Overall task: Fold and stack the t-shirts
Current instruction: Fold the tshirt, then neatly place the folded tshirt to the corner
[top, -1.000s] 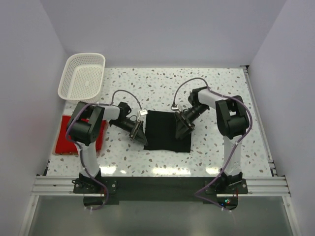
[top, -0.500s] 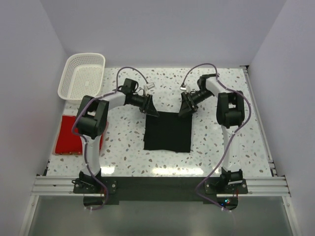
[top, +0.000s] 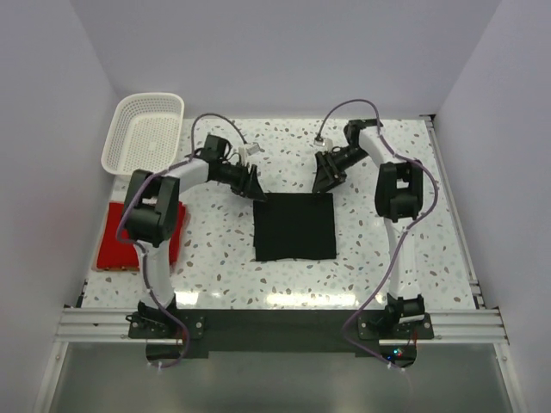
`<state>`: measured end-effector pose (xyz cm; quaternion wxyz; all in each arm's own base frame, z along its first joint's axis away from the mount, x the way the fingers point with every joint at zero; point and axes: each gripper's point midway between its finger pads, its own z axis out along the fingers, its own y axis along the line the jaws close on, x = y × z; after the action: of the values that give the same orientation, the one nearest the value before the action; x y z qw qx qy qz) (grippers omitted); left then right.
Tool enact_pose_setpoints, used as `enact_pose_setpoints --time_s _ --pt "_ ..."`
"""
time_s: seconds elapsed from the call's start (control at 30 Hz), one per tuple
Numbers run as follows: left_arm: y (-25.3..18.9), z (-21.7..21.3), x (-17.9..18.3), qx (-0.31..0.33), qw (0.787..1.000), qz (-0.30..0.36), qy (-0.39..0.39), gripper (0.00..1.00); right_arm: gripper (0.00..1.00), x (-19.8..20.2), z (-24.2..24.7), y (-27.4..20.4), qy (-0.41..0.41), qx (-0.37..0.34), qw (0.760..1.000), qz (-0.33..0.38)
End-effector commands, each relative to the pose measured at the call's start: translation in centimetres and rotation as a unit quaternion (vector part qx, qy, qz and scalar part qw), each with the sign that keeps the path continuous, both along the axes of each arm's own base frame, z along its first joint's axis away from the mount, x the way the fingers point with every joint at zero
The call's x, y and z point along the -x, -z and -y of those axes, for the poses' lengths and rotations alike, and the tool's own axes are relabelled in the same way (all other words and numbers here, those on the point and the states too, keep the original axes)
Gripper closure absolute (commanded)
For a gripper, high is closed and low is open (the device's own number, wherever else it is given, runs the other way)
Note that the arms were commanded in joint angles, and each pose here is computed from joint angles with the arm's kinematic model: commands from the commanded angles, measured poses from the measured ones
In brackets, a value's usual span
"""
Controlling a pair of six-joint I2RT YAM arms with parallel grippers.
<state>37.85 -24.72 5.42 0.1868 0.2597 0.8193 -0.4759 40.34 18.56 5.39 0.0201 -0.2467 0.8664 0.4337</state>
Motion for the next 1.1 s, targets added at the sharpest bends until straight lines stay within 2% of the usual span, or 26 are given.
enact_pose_setpoints --time_s 0.0,0.03,0.07,0.1,0.13,0.17,0.27,0.37,0.4,0.5,0.6,0.73,0.87,1.07 --pt "-7.6 -3.9 -2.3 -0.094 0.97 0.222 -0.022 0.41 0.34 -0.2 -0.4 -6.0 -0.026 0.023 0.994 0.104" --pt "-8.7 -4.8 -2.6 -0.113 0.961 0.251 -0.037 0.39 0.34 0.0 -1.0 -6.6 -0.04 0.04 0.989 0.133" --pt "-12.1 -5.6 -2.7 -0.119 0.942 0.307 -0.059 0.35 0.34 1.2 -1.1 -8.0 -0.046 0.052 0.986 0.154" --pt "-12.2 -7.0 -2.7 -0.15 0.931 0.322 -0.082 0.29 0.34 1.8 -1.5 -8.7 -0.055 0.064 0.981 0.174" --pt "-15.0 -8.0 -2.4 -0.153 0.916 0.357 -0.103 0.06 0.33 2.0 -2.3 -8.8 -0.07 0.093 0.971 0.21" --pt "-15.4 -8.8 -2.1 -0.159 0.91 0.365 -0.116 0.0 0.33 3.4 -2.5 -10.0 -0.074 0.102 0.965 0.23" --pt "-17.8 -10.7 -1.6 -0.158 0.903 0.362 -0.166 0.0 0.32 5.8 -4.7 -9.6 -0.098 0.131 0.949 0.268" --pt "-16.4 -11.8 -0.7 -0.163 0.93 0.279 -0.176 0.0 0.32 8.5 -7.1 -9.3 -0.134 0.15 0.933 0.299" --pt "-16.2 -11.2 0.1 -0.133 0.946 0.25 -0.156 0.0 0.32 8.8 -7.2 -9.1 -0.139 0.17 0.924 0.313" --pt "-14.5 -12.9 0.9 -0.079 0.968 0.168 -0.17 0.0 0.34 11.1 -9.6 -7.2 -0.183 0.193 0.904 0.334" --pt "-12.0 -15.0 0.6 -0.098 0.963 0.127 -0.216 0.0 0.39 13.2 -12.5 -5.6 -0.218 0.196 0.891 0.348" --pt "-9.2 -15.5 1.2 -0.112 0.957 0.076 -0.257 0.0 0.43 16.7 -16.1 -3.0 -0.275 0.204 0.866 0.364" --pt "-6.1 -16.4 1.4 -0.138 0.942 0.014 -0.305 0.0 0.49 18.7 -18.4 -1.0 -0.305 0.206 0.855 0.365" --pt "-5.6 -16.2 1.4 -0.131 0.942 0.01 -0.309 0.0 0.5 20.4 -19.6 1.4 -0.326 0.212 0.854 0.346"
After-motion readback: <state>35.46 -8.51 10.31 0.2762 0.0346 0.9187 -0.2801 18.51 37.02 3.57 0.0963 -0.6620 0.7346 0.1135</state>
